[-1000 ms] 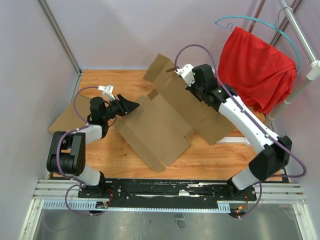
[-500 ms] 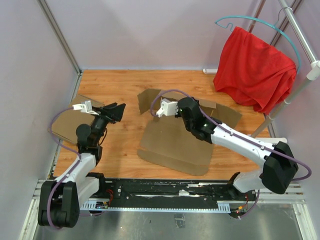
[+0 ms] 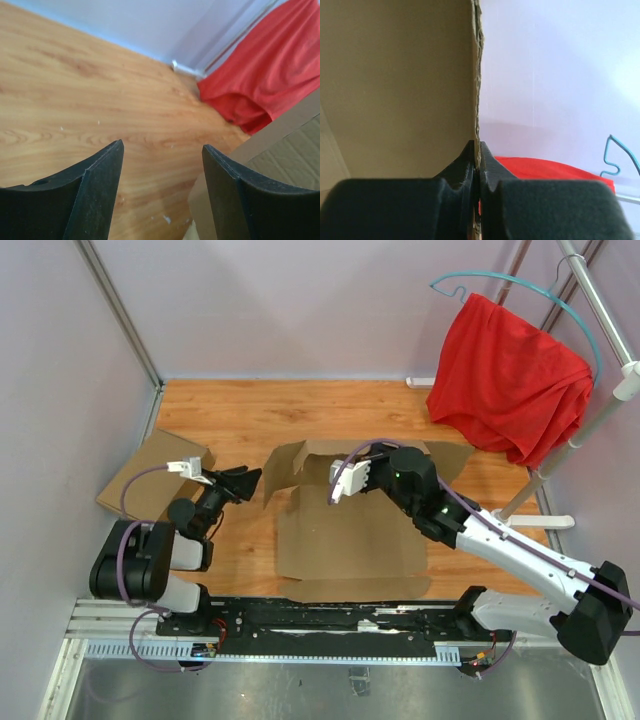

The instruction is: Fold the paper box

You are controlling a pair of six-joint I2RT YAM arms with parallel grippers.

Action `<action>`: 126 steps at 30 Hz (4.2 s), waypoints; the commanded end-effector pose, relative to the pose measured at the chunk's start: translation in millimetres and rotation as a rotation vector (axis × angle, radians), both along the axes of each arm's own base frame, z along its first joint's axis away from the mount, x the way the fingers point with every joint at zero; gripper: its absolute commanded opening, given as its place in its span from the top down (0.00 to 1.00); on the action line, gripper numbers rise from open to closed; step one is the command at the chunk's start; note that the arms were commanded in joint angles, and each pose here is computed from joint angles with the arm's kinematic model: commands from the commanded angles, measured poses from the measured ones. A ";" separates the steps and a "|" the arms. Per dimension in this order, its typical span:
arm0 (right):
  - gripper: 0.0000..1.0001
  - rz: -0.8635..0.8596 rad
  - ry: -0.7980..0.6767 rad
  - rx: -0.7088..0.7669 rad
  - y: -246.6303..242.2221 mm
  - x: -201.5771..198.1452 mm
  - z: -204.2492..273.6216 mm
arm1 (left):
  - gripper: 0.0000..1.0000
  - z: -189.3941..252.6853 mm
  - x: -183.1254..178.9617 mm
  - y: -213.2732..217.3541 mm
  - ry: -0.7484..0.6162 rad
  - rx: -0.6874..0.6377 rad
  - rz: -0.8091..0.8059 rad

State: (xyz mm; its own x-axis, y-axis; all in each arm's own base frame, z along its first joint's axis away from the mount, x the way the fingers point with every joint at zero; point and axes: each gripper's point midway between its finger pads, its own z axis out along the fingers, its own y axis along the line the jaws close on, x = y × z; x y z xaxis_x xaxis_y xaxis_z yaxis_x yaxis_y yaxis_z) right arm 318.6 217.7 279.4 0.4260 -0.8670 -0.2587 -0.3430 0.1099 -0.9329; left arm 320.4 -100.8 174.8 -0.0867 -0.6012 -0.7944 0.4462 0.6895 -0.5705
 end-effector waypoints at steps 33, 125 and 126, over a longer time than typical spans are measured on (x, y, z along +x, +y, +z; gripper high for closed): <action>0.72 -0.084 -0.074 -0.199 14.1 -5.7 -83.6 | 0.30 16.6 -36.9 -81.1 -0.167 0.071 -0.514; 0.99 -0.137 0.097 -0.240 13.7 76.0 -89.5 | 0.35 -27.2 -8.0 -58.6 0.162 0.247 -0.233; 0.99 -0.139 0.096 -0.241 12.9 76.9 -89.4 | 0.35 -26.7 -9.3 -59.4 0.159 0.245 -0.239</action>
State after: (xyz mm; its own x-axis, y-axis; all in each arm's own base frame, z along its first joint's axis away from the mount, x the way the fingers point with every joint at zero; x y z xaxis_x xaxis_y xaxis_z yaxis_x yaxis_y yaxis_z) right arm 392.7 236.2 191.9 0.2891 -0.9533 -0.0876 -0.4104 -0.0407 -0.9110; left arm 314.9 -151.2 137.1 -0.3495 -0.3407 -0.8728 0.4727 0.7402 -0.4782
